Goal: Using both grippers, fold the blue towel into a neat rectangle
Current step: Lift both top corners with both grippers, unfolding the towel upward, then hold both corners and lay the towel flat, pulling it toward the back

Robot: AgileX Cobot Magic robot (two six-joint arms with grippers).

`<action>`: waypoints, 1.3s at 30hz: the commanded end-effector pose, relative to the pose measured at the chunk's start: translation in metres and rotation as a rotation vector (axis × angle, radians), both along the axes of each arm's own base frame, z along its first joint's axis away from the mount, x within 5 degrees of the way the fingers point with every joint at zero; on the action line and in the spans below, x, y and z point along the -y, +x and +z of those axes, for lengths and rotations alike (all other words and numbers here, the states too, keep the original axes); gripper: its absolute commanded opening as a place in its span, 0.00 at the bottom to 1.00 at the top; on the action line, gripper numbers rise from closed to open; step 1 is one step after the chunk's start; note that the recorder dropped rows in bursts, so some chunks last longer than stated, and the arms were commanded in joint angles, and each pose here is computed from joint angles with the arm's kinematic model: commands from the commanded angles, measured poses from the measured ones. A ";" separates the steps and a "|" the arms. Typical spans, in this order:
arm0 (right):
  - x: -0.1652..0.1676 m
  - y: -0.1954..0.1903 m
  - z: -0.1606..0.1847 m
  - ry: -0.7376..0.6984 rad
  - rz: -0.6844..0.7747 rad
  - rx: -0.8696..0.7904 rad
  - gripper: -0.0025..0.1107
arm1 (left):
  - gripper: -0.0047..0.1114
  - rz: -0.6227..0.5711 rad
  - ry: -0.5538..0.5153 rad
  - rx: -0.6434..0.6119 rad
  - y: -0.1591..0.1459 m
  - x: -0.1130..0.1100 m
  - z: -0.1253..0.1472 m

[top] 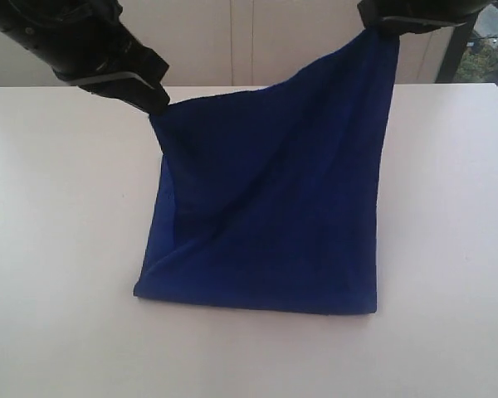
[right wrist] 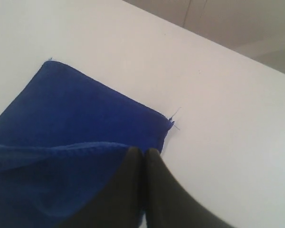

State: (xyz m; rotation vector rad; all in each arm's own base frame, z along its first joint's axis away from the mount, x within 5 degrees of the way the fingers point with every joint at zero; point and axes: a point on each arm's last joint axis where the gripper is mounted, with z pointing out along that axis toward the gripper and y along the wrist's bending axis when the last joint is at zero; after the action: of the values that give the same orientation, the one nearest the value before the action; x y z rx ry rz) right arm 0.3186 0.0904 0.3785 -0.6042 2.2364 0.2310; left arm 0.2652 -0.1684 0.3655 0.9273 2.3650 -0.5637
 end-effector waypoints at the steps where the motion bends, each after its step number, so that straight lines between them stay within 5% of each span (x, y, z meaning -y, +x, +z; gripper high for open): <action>1: 0.002 -0.007 0.004 -0.022 0.022 0.000 0.02 | 0.04 -0.016 0.043 0.019 -0.005 -0.004 0.005; 12: 0.003 -0.021 0.008 -0.036 0.051 -0.058 0.02 | 0.04 0.006 0.051 0.071 -0.001 -0.005 0.006; 21: 0.005 -0.048 0.005 -0.005 0.072 -0.109 0.02 | 0.04 -0.028 0.205 0.091 -0.002 -0.017 0.002; 39: -0.015 -0.129 0.005 0.069 0.258 -0.176 0.02 | 0.04 -0.093 0.107 -0.128 -0.077 -0.037 0.041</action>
State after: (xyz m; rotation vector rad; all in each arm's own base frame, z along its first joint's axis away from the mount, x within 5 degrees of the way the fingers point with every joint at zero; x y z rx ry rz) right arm 0.2013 0.1031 0.3788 -0.8346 2.3154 0.4731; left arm 0.2018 -0.1345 0.4031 1.0372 2.4499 -0.5096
